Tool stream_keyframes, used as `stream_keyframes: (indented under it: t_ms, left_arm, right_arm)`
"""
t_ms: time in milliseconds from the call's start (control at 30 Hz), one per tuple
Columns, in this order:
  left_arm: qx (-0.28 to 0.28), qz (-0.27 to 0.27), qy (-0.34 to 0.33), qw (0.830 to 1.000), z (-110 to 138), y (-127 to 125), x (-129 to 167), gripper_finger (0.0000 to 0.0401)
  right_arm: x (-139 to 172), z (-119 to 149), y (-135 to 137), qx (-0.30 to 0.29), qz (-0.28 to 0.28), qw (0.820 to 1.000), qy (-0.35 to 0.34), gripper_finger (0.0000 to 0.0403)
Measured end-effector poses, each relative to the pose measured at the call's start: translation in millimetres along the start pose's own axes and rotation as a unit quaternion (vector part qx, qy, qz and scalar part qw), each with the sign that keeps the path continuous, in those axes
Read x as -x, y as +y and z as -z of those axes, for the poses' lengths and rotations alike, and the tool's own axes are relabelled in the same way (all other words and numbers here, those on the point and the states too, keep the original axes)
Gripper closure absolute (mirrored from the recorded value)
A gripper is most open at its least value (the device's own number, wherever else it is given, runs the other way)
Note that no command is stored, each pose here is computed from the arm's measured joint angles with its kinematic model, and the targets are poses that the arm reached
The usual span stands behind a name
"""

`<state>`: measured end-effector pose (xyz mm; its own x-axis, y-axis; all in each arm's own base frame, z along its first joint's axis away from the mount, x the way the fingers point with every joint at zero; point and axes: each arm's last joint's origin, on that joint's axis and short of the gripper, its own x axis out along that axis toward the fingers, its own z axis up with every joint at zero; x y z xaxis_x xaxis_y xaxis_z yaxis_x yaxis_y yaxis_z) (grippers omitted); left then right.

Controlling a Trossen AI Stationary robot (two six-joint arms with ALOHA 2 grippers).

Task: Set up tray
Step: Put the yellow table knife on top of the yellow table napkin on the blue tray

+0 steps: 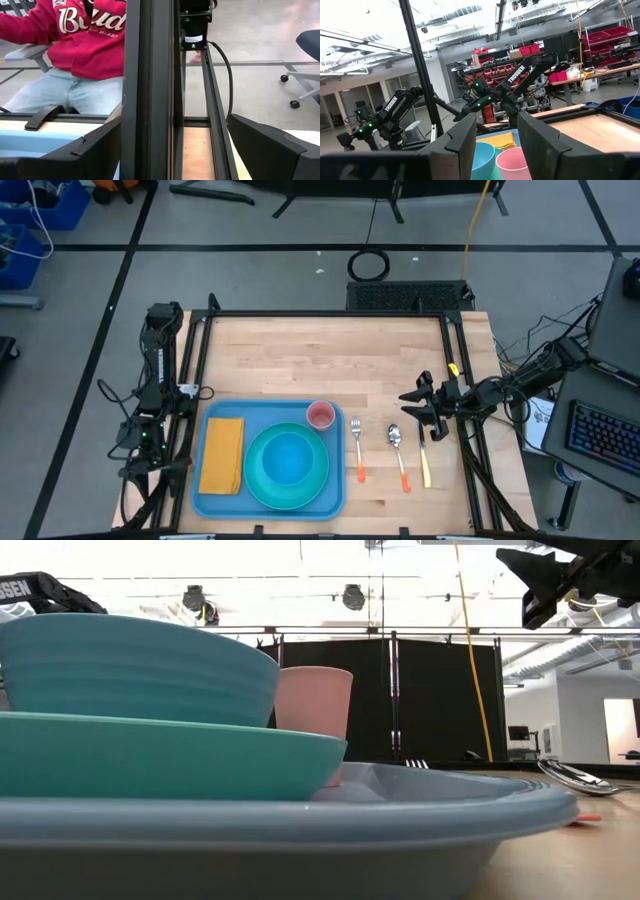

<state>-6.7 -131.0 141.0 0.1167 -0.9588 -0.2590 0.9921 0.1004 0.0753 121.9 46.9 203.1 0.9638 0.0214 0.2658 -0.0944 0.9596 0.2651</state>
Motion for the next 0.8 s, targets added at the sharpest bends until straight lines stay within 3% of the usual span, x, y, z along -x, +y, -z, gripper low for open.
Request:
stream_keyframes:
  t_ms: [533, 667, 800]
  left_arm:
    - [0.000, 0.000, 0.000, 1.000, 0, 0, 0, 0.0050]
    - [0.000, 0.000, 0.000, 1.000, 0, 0, 0, 0.0050]
    - [0.000, 0.000, 0.000, 1.000, 0, 0, 0, 0.0050]
  right_arm:
    - [-1, 0, 0, -0.012, 0.001, 1.000, 0.000, 0.0268]
    - [-12, -4, 6, -0.025, 0.008, 0.999, 0.039, 0.0268]
    - [-36, -13, 20, 0.000, 0.029, 0.994, 0.105, 0.0268]
